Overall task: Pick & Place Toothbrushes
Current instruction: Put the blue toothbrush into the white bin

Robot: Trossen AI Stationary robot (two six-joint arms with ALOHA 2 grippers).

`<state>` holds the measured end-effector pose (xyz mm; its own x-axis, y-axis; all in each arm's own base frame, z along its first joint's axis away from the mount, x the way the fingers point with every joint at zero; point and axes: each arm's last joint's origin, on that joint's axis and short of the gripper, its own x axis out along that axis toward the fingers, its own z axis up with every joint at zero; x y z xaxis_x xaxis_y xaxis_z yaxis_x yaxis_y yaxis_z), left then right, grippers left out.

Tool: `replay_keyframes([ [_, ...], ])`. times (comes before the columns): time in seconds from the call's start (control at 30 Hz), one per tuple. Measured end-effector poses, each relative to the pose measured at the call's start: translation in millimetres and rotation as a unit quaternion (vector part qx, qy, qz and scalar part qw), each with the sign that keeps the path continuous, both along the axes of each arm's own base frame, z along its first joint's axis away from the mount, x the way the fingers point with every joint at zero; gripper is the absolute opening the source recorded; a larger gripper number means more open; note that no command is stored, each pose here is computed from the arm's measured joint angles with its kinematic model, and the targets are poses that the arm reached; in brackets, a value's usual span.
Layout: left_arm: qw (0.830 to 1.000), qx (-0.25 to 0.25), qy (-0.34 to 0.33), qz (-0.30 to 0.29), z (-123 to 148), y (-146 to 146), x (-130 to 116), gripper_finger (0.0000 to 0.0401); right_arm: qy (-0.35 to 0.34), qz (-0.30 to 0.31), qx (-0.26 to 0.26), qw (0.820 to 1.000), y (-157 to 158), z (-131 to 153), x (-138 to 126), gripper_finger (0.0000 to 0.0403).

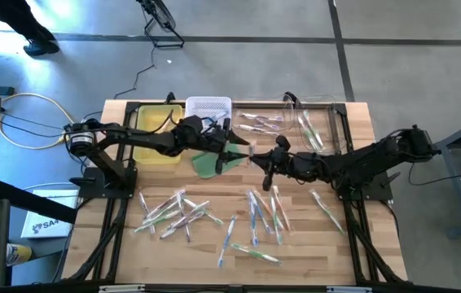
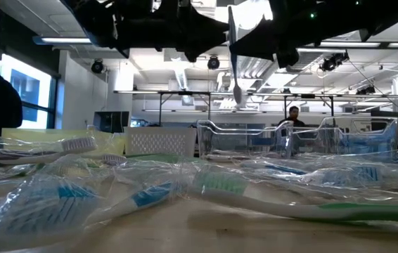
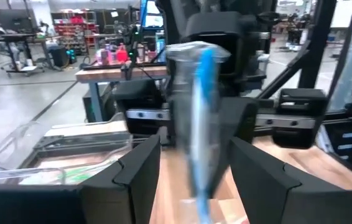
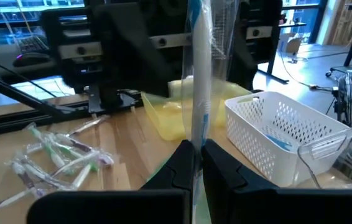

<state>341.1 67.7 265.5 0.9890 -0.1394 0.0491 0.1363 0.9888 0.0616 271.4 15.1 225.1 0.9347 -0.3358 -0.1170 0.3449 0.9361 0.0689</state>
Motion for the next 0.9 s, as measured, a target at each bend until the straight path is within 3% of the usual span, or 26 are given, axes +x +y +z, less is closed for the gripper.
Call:
replay_keyframes([
  [0.4,1.000,-0.008,-0.006,-0.012,2.6,-16.6,3.6,0.0184,-0.004,0.003,-0.011,1.000,0.0,1.6,0.2,0.0007],
  [0.9,1.000,-0.011,-0.006,0.003,4.7,-17.2,5.1,0.0184,-0.002,0.006,-0.023,1.000,0.0,2.0,0.3,0.0007],
])
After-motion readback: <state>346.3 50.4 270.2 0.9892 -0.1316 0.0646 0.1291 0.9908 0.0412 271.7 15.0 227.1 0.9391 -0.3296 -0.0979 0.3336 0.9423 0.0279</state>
